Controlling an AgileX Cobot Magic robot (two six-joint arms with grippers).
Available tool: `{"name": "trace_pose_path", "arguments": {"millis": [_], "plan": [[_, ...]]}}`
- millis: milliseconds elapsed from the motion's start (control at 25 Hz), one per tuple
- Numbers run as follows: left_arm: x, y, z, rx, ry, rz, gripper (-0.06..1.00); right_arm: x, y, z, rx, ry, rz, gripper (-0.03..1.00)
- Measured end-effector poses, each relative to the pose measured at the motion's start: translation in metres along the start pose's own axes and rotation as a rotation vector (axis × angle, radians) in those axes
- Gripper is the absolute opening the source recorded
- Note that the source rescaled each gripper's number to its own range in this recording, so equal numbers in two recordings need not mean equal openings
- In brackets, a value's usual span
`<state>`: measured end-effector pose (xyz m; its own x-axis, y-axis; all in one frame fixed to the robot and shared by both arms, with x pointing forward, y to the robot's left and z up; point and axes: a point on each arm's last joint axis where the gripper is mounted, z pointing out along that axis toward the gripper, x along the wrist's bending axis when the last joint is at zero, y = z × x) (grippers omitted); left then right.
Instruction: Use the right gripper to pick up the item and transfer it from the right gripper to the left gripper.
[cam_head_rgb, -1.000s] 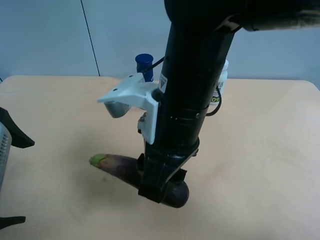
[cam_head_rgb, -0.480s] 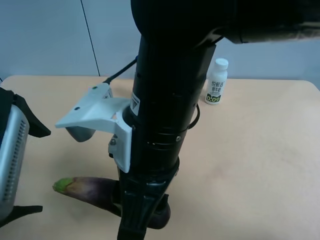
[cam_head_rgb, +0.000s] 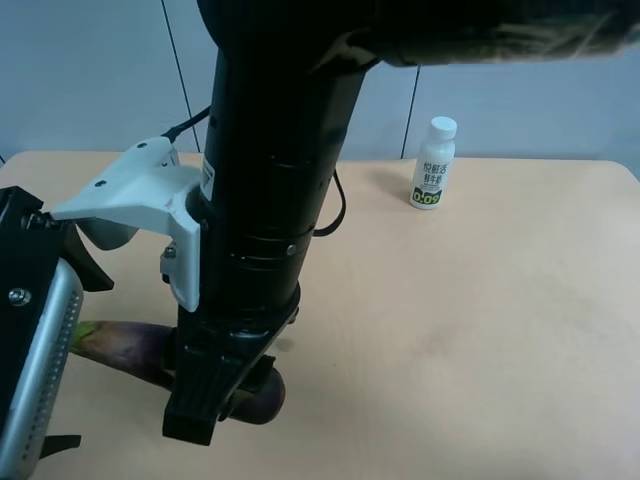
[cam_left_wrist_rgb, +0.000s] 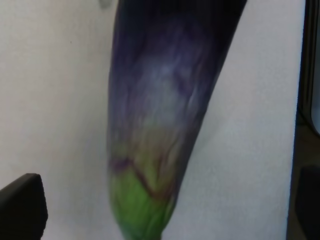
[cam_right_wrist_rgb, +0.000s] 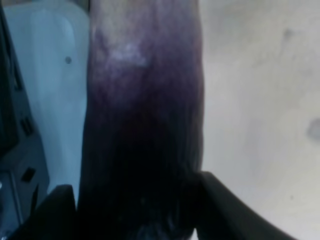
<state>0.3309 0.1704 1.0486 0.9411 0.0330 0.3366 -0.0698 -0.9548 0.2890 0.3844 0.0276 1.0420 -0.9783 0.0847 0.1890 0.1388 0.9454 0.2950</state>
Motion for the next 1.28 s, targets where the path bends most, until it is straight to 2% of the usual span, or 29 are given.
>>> {"name": "trace_pose_path", "arguments": {"millis": [440,520,640,1040,1280], "plan": [[0.001,0.003,0.005,0.011,-0.006,0.005,1.0,-0.007,0.017,0.01,-0.102,-0.012,0.024,0.01],[0.002,0.004,0.007,0.009,-0.006,0.007,0.96,-0.007,0.018,0.01,-0.106,-0.009,0.026,0.01],[0.002,0.005,0.008,0.006,-0.005,0.008,0.81,-0.007,0.018,0.01,-0.107,-0.007,0.027,0.01],[0.003,0.005,0.008,0.007,0.012,0.039,0.03,-0.005,0.018,0.01,-0.099,0.005,0.016,0.0],[0.003,0.005,0.008,0.003,0.014,0.042,0.01,-0.005,0.017,0.01,-0.096,0.005,0.015,0.0]]}}
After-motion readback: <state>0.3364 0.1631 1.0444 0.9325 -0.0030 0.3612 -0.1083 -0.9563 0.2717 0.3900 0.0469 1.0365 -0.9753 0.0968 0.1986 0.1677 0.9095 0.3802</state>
